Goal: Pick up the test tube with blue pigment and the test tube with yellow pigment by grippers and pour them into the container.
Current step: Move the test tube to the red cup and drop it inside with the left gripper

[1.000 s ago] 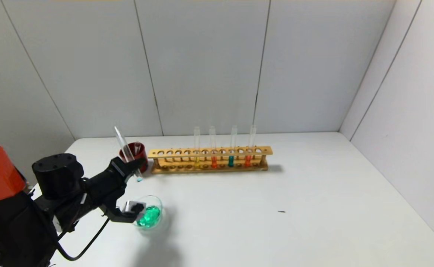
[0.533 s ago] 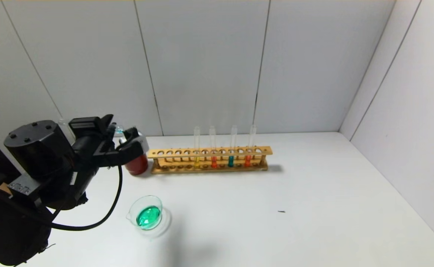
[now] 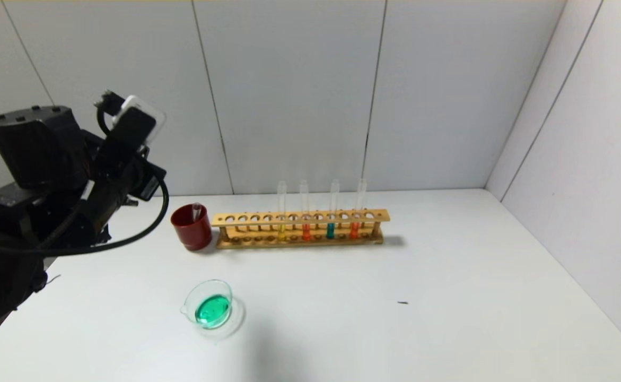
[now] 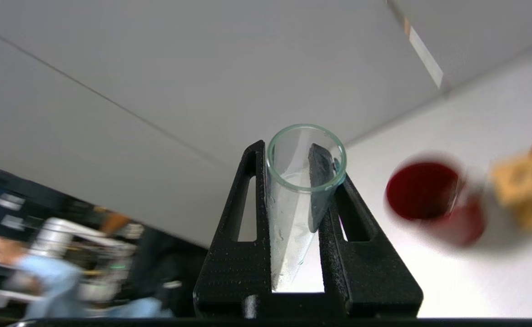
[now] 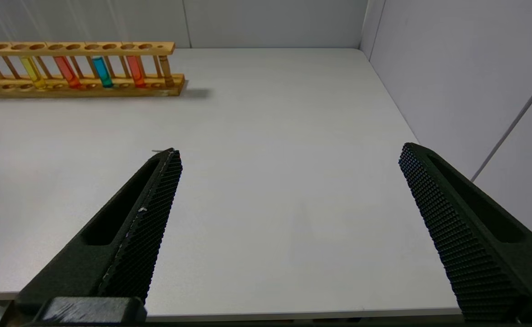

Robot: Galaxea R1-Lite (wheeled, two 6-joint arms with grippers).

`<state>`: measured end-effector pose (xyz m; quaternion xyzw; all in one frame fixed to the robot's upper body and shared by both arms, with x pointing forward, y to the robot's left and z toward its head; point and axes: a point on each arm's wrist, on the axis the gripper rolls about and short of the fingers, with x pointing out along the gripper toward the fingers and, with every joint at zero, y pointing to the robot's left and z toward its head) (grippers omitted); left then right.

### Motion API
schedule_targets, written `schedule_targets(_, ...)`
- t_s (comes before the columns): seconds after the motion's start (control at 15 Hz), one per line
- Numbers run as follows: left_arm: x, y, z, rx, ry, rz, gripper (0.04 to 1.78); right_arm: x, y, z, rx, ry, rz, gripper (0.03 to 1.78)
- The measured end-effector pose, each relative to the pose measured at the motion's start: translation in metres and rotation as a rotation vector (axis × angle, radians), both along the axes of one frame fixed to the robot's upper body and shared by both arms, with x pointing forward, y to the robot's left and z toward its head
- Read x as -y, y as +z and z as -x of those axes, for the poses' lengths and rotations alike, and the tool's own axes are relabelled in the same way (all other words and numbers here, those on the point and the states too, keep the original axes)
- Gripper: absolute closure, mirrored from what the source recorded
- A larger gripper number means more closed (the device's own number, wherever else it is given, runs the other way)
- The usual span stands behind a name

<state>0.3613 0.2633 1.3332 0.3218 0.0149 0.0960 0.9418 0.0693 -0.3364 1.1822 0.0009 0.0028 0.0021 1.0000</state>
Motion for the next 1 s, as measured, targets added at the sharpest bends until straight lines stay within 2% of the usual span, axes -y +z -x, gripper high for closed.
schedule_targets(0.2,-0.008,0.023,-0.025,0.114,-0.052,0.315,1.48,0.0,0.0,0.0,0.0,0.0,0.0,0.06)
schedule_targets(0.33,-0.02,0.015,-0.042,0.11,-0.083,0.433,1.48,0.0,0.0,0.0,0.0,0.0,0.0,0.06)
schedule_targets(0.53,-0.031,-0.001,-0.062,0.065,-0.137,0.508,1.48,0.0,0.0,0.0,0.0,0.0,0.0,0.06)
schedule_targets(0.8,-0.033,-0.034,-0.085,-0.007,-0.127,0.569,1.48,0.0,0.0,0.0,0.0,0.0,0.0,0.06)
schedule_targets(1.0,-0.033,-0.056,-0.1,0.0,-0.124,0.573,1.48,0.0,0.0,0.0,0.0,0.0,0.0,0.06)
